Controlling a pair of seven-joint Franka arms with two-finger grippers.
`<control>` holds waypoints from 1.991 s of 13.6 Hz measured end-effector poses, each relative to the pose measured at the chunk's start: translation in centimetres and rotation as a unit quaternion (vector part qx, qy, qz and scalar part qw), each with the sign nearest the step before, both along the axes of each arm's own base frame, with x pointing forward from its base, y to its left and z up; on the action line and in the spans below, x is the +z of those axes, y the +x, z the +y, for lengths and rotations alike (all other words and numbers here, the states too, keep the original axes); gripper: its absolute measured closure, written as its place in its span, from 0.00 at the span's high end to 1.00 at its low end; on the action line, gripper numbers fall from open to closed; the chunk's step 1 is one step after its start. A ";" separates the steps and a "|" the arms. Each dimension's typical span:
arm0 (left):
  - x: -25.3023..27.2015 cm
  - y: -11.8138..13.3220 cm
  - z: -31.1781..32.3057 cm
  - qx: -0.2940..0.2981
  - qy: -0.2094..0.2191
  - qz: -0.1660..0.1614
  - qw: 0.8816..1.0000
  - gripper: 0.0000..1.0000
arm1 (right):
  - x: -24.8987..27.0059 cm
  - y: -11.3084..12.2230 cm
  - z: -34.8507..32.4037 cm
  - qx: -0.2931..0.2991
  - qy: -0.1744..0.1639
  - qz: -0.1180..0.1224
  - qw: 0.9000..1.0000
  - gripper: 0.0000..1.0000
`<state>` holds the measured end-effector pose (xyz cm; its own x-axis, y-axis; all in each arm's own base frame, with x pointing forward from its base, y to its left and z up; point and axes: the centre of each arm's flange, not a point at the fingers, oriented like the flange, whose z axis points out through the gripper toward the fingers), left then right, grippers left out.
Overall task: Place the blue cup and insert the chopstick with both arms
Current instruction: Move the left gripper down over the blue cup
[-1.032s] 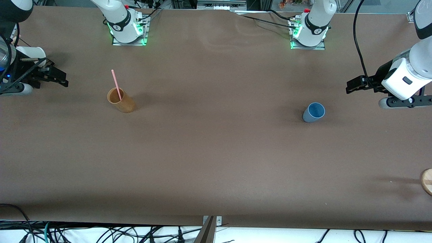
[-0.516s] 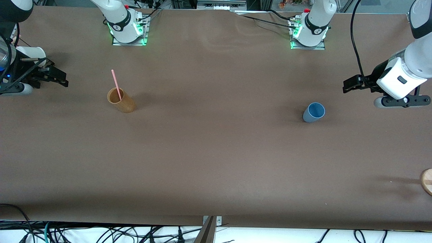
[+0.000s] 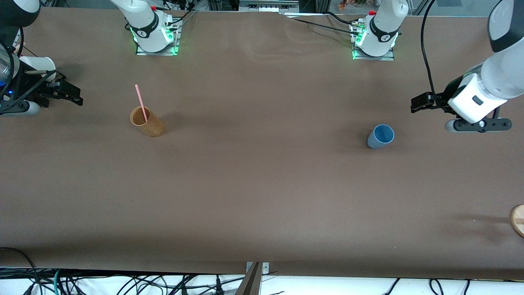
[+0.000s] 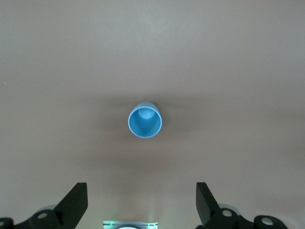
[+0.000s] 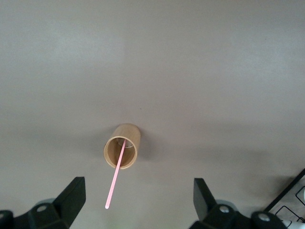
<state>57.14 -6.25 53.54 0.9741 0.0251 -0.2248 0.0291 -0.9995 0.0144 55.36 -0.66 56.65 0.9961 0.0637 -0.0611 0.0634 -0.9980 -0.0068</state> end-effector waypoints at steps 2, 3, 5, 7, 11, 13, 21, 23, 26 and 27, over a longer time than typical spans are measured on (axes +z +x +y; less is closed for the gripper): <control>-3.1 -0.1 -0.4 -0.029 -0.003 0.005 1.000 1.00 | 0.0 0.0 0.0 0.000 0.000 0.000 1.000 1.00; -4.7 -0.1 -0.1 -0.039 -0.005 0.005 0.999 1.00 | 0.0 0.0 0.0 0.000 0.000 0.000 1.000 1.00; -8.2 -0.2 1.1 -0.045 -0.004 -0.001 0.999 1.00 | 0.0 0.0 0.0 0.000 0.000 0.000 1.000 1.00; -12.3 -0.5 2.6 -0.048 0.007 -0.019 0.999 1.00 | 0.0 0.0 0.0 0.000 0.000 0.000 1.000 1.00; -18.3 -2.3 4.6 -0.056 0.012 -0.030 0.998 1.00 | 0.0 0.0 0.0 0.000 0.000 0.000 1.000 1.00; -19.8 -2.6 4.8 -0.057 0.012 -0.042 0.997 1.00 | 0.0 0.0 0.0 0.000 0.000 0.000 1.000 1.00; -25.6 -2.7 5.7 -0.051 0.013 -0.059 0.997 1.00 | 0.0 0.0 0.0 0.000 0.000 0.000 1.000 1.00; -25.9 -2.9 5.6 -0.052 0.012 -0.055 0.997 1.00 | 0.0 0.0 0.0 0.000 0.000 0.000 1.000 1.00; -26.8 -3.8 5.4 -0.055 0.012 -0.056 0.997 1.00 | 0.0 0.0 0.0 0.000 0.000 0.000 1.000 1.00; -27.4 -4.2 5.3 -0.056 0.011 -0.060 0.997 1.00 | 0.0 0.0 0.0 0.000 0.000 0.000 1.000 1.00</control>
<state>52.91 -0.97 26.15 0.9910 -0.0806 -0.1068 -0.0823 -0.9965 -0.0119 55.36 -0.65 56.64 0.9960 0.0640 -0.0617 0.0637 -0.9979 -0.0069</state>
